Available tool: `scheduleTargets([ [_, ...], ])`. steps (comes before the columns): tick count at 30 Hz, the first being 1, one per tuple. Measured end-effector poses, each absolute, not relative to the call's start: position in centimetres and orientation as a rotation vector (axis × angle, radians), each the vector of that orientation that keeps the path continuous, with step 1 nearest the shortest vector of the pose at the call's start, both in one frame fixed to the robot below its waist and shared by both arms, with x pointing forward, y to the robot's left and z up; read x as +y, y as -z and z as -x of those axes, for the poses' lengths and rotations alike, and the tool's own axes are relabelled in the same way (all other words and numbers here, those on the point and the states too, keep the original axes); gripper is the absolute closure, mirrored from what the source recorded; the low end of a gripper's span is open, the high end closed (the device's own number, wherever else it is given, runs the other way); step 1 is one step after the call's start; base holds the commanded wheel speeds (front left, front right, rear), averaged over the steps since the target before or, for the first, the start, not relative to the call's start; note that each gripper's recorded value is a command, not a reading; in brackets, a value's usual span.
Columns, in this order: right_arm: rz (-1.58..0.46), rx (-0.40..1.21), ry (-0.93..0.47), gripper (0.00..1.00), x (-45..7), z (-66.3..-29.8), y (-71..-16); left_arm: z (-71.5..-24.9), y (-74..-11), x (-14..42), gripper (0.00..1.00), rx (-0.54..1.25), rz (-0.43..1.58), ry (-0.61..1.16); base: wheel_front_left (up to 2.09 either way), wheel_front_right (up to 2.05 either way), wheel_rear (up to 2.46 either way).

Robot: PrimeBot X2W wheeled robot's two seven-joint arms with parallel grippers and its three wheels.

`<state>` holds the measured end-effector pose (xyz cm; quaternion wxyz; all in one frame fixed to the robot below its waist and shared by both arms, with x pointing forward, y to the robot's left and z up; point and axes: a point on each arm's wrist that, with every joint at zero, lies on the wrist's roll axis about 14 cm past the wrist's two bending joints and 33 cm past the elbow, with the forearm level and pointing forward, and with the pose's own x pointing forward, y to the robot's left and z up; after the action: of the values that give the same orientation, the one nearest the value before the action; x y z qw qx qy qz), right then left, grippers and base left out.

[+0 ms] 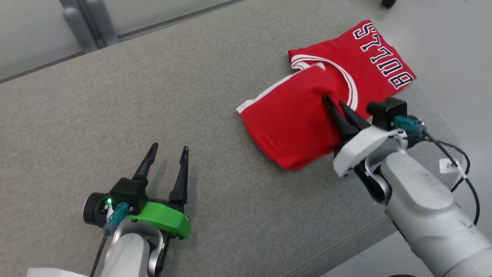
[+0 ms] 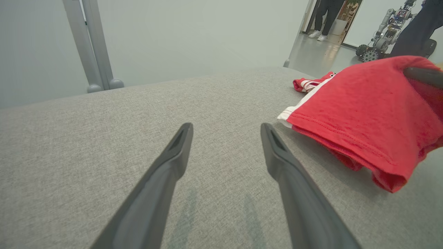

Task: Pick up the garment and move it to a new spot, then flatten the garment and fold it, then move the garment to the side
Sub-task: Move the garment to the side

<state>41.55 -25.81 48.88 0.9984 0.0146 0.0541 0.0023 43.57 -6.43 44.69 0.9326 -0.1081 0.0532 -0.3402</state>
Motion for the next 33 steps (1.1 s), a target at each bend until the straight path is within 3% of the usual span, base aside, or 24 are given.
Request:
scheduleTargets([
  [7,0.063,0.029,-0.036,1.0,-27.3,-46.8,-52.9,-44.4,-43.1,-3.9,0.0,0.137,0.218,0.629,0.0,0.0,0.0],
  [17,0.269,0.301,0.152,1.0,-37.8,-46.5,-47.6,-45.9,-42.1,-1.1,0.0,0.137,0.202,0.557,0.0,0.0,0.0],
  [21,0.291,0.36,0.205,1.0,-39.8,-46.9,-46.4,-46.2,-41.1,-0.2,0.0,0.152,0.19,0.536,0.0,0.0,0.0],
  [22,0.294,0.367,0.215,0.91,-40.2,-47.1,-46.2,-46.4,-40.9,0.0,0.0,0.155,0.185,0.53,0.0,0.0,0.0],
  [23,0.312,0.378,0.221,0.53,-40.6,-47.3,-46.2,-46.5,-40.6,0.2,0.0,0.16,0.184,0.525,0.0,0.0,0.0],
  [24,0.34,0.39,0.227,0.0,-41.2,-47.5,-46.2,-46.6,-40.4,0.4,0.0,0.163,0.18,0.521,0.0,0.0,0.0],
  [33,0.36,0.32,0.357,0.0,-45.4,-49.0,-49.0,-47.1,-39.1,2.0,0.0,0.186,0.165,0.481,0.0,0.0,0.0],
])
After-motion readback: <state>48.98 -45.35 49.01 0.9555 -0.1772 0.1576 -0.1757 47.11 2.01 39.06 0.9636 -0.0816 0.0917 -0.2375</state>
